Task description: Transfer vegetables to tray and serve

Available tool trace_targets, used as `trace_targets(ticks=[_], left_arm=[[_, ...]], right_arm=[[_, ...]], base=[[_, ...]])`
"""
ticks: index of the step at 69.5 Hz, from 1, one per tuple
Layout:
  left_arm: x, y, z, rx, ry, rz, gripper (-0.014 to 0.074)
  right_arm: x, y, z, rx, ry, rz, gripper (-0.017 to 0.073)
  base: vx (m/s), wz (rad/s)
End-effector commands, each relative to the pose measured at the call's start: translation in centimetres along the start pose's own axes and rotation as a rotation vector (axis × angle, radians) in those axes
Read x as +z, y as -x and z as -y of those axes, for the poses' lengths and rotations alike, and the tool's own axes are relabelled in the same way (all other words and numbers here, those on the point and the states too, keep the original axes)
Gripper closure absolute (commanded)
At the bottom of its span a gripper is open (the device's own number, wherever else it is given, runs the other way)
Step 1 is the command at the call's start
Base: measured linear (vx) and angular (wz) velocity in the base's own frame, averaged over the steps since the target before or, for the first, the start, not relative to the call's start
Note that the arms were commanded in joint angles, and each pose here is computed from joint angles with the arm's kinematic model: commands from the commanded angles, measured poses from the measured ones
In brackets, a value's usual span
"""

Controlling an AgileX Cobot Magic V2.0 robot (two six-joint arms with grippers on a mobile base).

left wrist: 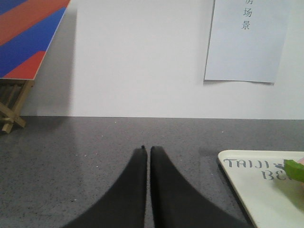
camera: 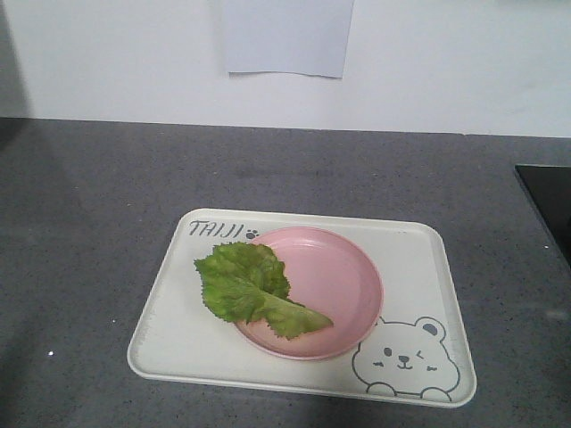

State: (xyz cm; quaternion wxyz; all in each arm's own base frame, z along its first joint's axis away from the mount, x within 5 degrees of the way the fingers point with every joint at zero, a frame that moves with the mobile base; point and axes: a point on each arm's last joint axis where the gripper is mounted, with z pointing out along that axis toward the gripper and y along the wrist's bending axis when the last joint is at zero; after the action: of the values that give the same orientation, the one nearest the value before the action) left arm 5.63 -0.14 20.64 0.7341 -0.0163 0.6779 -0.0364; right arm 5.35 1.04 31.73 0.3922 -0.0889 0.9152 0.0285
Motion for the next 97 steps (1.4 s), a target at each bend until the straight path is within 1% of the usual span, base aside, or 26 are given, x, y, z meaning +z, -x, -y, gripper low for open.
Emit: trace_targets(ticks=[1,11,15,20,24,27,36,37,42,43,45,57,69,82,89,97], left_arm=[[-0.1,-0.1,0.0,-0.018,-0.004,0.062,0.0601],[-0.1,-0.1,0.0,-0.018,-0.004,0.062,0.0601],[-0.1,-0.1,0.0,-0.018,-0.004,0.062,0.0601],[-0.1,-0.1,0.0,-0.018,-0.004,0.062,0.0601],[-0.1,-0.1,0.0,-0.018,-0.004,0.062,0.0601],[-0.1,-0.1,0.0,-0.018,-0.004,0.062,0.0601],[-0.1,-0.1,0.0,-0.018,-0.004,0.062,0.0601],[-0.1,-0.1,0.0,-0.018,-0.004,0.062,0.0601],[-0.1,-0.1,0.0,-0.018,-0.004,0.062,0.0601],[-0.1,-0.1,0.0,-0.018,-0.004,0.062,0.0601],[-0.1,-0.1,0.0,-0.018,-0.004,0.062,0.0601],[-0.1,-0.1,0.0,-0.018,-0.004,0.062,0.0601],[-0.1,-0.1,0.0,-0.018,-0.004,0.062,0.0601],[-0.1,-0.1,0.0,-0.018,-0.004,0.062,0.0601],[-0.1,-0.1,0.0,-0.018,-0.004,0.062,0.0601],[-0.1,-0.1,0.0,-0.018,-0.004,0.062,0.0601]], right_arm=[[-0.4,1.0,0.1,-0.010,-0.006,0.065,0.0568],[-0.4,1.0,0.1,-0.012,-0.007,0.065,0.0568],[-0.4,1.0,0.3,-0.031,-0.030,0.071,0.0568],[-0.4,1.4,0.4,-0.024,-0.047,0.105,0.0568],[-0.5,1.9,0.5,-0.004,-0.059,0.170,0.0568],[-0.8,2.4,0.6,0.023,-0.069,0.242,0.0568],[-1.4,2.8,1.0,0.030,-0.123,0.404,0.0568],[-1.5,2.8,1.0,0.029,-0.130,0.439,0.0568],[-1.0,2.0,1.2,0.036,-0.151,0.528,0.0568],[-0.9,1.8,1.2,0.030,-0.156,0.543,0.0568],[-0.5,1.3,1.2,0.038,-0.158,0.569,0.0568],[2.1,-2.0,1.0,0.070,-0.146,0.666,0.0568],[4.6,-4.9,0.8,0.058,-0.138,0.743,0.0567],[6.5,-7.0,0.6,0.049,-0.124,0.876,0.0567],[7.6,-7.8,0.5,0.049,-0.117,0.899,0.0567],[7.7,-7.9,0.5,0.048,-0.118,0.885,0.0567]], base=[[0.00,0.00],[0.00,0.00],[0.00,0.00],[0.00,0.00],[0.00,0.00],[0.00,0.00],[0.00,0.00],[0.00,0.00],[0.00,0.00],[0.00,0.00],[0.00,0.00],[0.00,0.00],[0.00,0.00],[0.00,0.00],[0.00,0.00],[0.00,0.00]])
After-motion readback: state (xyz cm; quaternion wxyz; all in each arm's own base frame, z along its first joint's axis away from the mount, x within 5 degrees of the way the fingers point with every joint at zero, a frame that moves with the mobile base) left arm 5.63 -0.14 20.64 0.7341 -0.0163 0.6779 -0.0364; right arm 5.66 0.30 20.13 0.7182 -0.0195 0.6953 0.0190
